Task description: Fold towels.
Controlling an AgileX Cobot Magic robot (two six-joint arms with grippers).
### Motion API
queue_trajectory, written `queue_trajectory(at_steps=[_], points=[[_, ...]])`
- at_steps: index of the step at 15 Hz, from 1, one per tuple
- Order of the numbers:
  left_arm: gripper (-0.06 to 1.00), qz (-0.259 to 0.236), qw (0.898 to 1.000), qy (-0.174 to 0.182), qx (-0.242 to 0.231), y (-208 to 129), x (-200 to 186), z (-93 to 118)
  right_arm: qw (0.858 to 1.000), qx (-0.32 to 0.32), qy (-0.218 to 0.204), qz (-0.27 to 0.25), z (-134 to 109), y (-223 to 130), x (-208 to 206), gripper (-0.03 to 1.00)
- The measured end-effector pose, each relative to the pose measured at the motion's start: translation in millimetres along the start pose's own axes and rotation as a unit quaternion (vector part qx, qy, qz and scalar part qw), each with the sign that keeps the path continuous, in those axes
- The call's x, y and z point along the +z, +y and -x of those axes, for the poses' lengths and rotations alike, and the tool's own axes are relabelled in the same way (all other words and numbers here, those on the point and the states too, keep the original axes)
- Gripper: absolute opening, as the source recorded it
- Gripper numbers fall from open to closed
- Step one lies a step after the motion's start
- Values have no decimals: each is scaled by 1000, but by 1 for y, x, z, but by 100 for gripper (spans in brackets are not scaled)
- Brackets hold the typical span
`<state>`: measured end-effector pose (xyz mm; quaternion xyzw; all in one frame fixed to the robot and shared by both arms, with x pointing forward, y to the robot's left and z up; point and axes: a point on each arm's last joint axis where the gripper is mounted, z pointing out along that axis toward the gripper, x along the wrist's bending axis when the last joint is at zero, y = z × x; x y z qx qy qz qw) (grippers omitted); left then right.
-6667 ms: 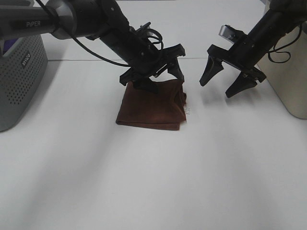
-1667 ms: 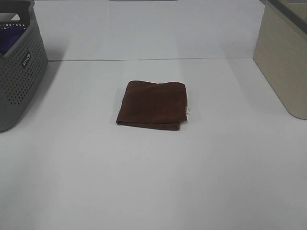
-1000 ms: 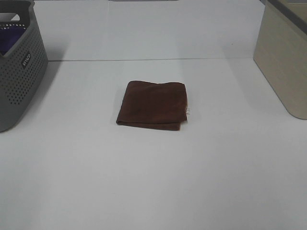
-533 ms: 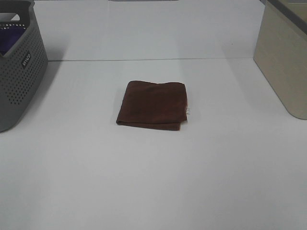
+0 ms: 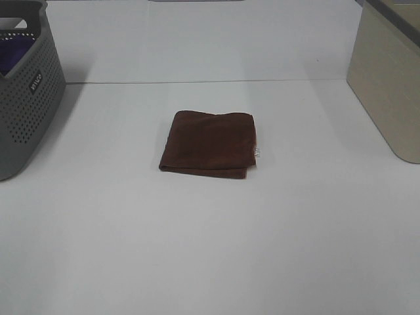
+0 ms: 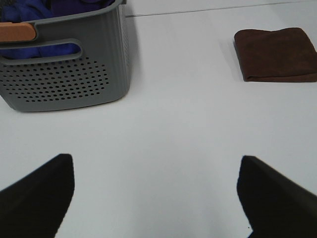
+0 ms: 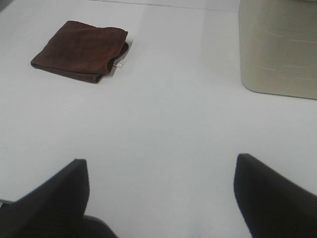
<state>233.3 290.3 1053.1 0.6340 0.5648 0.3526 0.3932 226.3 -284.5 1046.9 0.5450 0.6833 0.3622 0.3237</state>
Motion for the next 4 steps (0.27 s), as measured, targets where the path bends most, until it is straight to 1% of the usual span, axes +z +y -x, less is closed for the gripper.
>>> queue_trajectory(at_steps=[4], points=[[85,0,1000,0,0,0,0,0,1000,0,0,-1,0,0,0,76]])
